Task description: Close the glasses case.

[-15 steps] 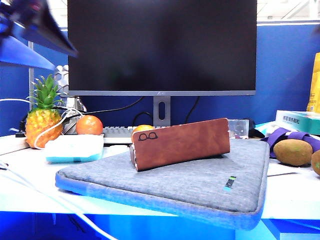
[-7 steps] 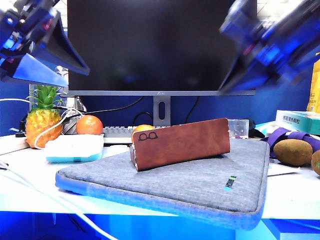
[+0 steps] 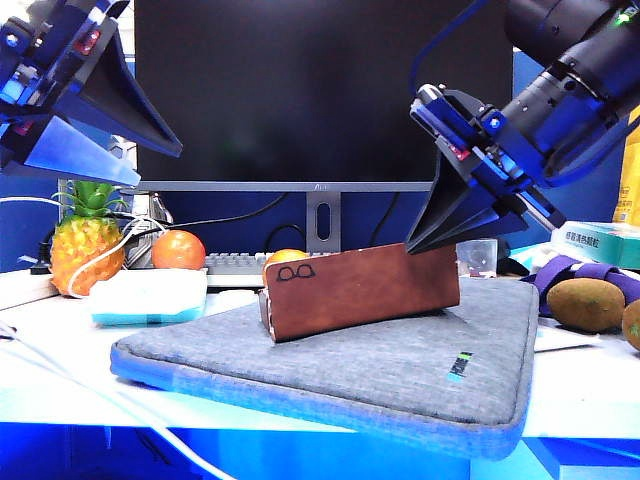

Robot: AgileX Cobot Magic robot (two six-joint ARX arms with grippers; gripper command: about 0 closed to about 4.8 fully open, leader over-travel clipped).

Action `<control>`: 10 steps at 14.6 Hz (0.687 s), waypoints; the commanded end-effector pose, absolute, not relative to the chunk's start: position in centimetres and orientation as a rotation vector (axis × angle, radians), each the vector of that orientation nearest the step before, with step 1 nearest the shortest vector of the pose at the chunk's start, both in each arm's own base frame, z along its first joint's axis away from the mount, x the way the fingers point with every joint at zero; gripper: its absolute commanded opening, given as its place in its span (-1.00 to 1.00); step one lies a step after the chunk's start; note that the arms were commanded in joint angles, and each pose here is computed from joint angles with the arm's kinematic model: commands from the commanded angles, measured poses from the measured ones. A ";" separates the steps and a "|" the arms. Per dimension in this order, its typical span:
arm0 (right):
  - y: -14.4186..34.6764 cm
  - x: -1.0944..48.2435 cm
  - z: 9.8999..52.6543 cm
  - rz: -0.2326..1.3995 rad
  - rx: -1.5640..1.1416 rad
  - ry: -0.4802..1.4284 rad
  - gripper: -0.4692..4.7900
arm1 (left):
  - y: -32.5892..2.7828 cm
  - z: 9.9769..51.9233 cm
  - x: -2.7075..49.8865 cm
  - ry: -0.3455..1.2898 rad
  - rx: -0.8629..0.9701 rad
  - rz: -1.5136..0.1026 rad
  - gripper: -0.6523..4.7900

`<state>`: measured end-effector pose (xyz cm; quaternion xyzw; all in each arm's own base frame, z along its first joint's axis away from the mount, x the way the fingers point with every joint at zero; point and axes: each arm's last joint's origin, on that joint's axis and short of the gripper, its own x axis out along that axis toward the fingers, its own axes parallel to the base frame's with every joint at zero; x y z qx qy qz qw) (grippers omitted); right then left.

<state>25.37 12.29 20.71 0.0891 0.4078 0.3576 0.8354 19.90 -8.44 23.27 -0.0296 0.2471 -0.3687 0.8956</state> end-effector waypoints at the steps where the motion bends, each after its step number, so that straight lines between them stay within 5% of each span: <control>1: 12.7 26.2 20.5 0.767 0.175 0.851 -0.85 | -8.5 23.7 20.0 0.481 -0.065 -0.774 0.48; 5: 13.8 28.9 19.4 0.773 0.168 0.827 -0.85 | -8.5 23.8 20.1 0.462 -0.061 -0.767 0.48; 10: 16.0 34.0 24.0 0.798 0.165 0.682 -0.85 | -8.8 23.2 20.8 0.472 -0.062 -0.766 0.48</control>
